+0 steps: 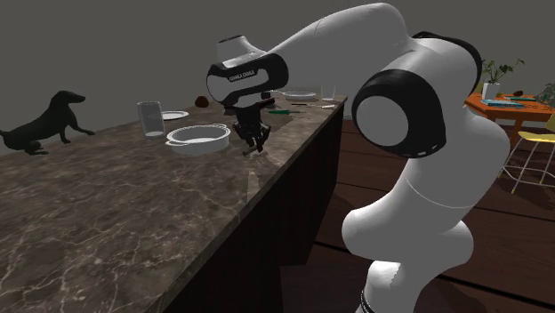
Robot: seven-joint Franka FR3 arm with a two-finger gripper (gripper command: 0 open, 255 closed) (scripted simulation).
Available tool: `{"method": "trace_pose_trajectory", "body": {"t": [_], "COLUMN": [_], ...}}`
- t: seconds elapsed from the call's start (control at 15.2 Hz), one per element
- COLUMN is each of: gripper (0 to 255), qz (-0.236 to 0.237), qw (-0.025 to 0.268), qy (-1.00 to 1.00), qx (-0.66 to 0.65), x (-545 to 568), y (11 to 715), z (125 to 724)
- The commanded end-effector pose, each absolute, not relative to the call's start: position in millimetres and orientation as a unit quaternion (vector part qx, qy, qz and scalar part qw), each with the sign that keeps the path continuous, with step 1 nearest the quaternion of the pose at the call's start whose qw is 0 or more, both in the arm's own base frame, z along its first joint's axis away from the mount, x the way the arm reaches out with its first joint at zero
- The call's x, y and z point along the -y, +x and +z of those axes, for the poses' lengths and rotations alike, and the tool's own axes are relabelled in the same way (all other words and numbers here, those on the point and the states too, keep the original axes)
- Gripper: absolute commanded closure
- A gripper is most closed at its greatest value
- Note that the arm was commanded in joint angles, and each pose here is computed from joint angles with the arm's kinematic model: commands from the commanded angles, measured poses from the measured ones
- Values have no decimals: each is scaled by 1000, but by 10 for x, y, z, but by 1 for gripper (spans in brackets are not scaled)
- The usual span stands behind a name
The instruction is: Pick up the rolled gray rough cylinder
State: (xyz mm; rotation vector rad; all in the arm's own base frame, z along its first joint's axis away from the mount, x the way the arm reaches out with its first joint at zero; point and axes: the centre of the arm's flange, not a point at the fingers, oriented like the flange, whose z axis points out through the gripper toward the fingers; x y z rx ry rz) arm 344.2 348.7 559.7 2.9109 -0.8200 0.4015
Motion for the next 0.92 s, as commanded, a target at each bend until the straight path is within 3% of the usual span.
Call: {"method": "trace_pose_trajectory", "body": {"t": [0.0, 0.86], "gripper": [255, 255], "qz": [131, 131], "qw": [46, 46], "qy": [953, 953], "qx": [269, 269], "x": [-3485, -3484], "y": [3436, 3436], "z": [5688, 6277]}}
